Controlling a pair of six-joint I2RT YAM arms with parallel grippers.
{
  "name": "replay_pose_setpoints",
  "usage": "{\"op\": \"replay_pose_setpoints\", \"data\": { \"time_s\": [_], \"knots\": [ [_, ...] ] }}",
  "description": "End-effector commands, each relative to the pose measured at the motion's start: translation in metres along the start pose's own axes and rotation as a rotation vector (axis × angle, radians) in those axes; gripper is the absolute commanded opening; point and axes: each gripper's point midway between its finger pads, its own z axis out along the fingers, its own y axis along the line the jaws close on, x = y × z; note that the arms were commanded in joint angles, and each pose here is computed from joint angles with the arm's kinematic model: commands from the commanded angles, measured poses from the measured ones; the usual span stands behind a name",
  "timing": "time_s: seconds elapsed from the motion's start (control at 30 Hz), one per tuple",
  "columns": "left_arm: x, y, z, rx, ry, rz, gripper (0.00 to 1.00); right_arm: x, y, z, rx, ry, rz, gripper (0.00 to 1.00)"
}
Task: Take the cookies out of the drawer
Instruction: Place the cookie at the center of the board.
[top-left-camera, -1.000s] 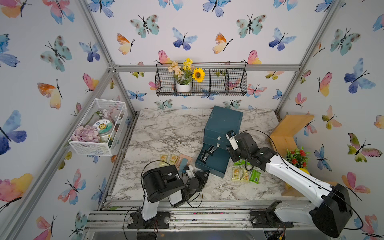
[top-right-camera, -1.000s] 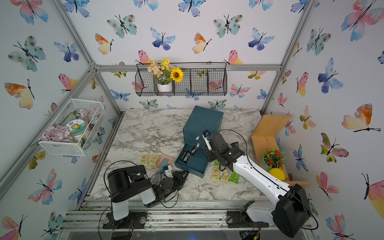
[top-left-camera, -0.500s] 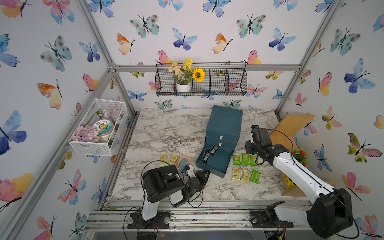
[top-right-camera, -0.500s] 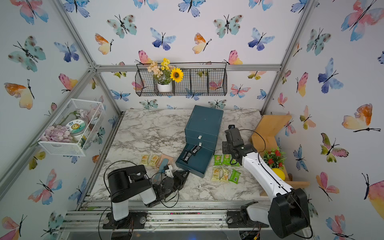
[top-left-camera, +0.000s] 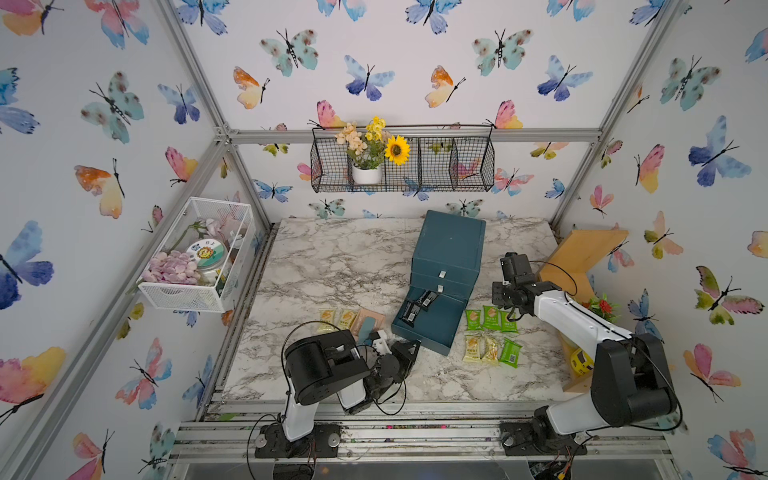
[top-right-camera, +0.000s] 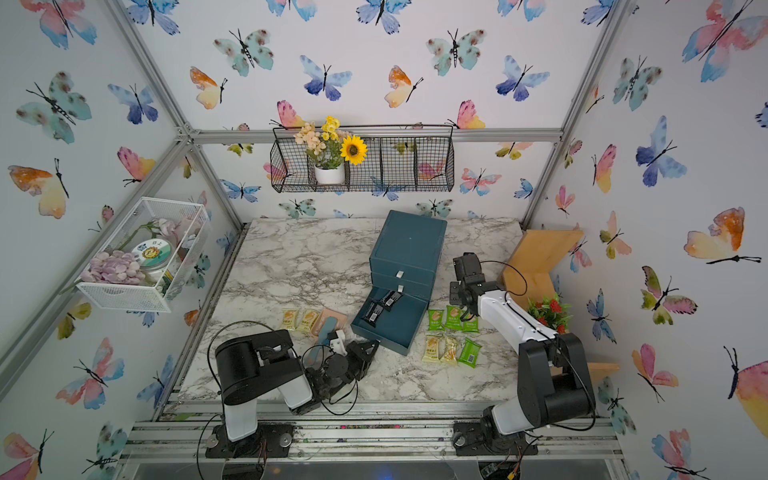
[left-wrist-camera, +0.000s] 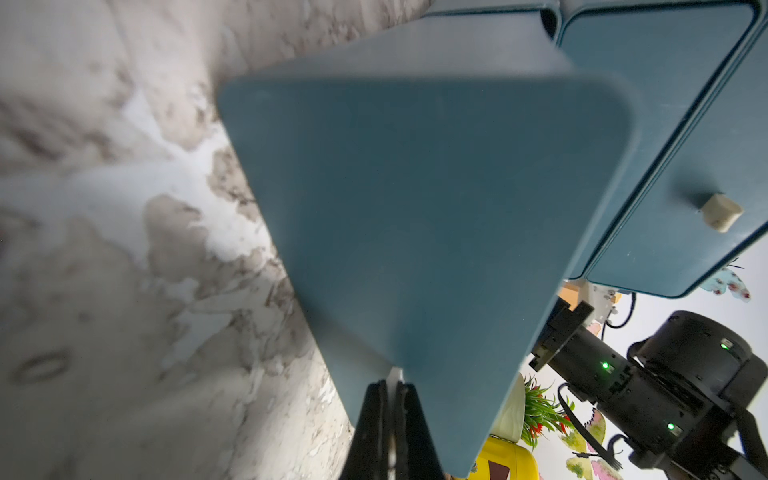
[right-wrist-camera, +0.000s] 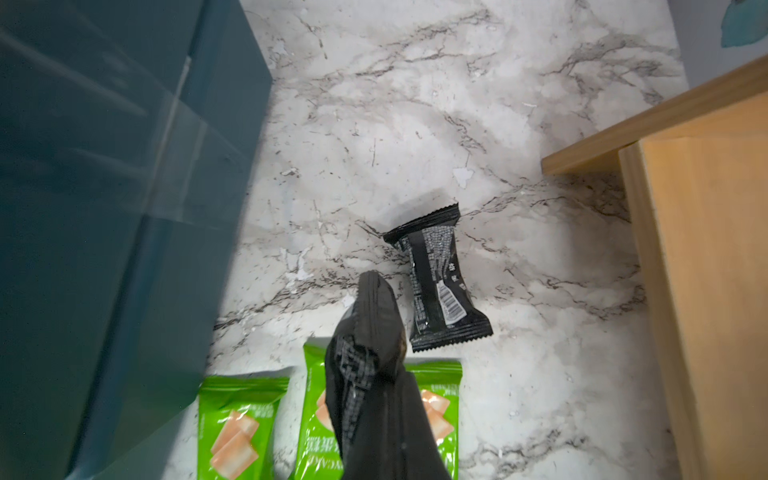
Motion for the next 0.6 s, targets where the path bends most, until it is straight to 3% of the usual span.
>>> {"op": "replay_pose_setpoints", "data": {
  "time_s": [0.0, 0.57],
  "knots": [
    [-0.010, 0.005, -0.002, -0.019, -0.042, 0.017, 0.00, -0.016, 0.000, 0.010, -0.022, -0.041, 0.018, 0.02],
    [-0.008, 0.006, 0.000, -0.023, -0.037, 0.020, 0.00, -0.018, 0.002, 0.055, 0.004, 0.007, -0.004, 0.05]
  ]
}}
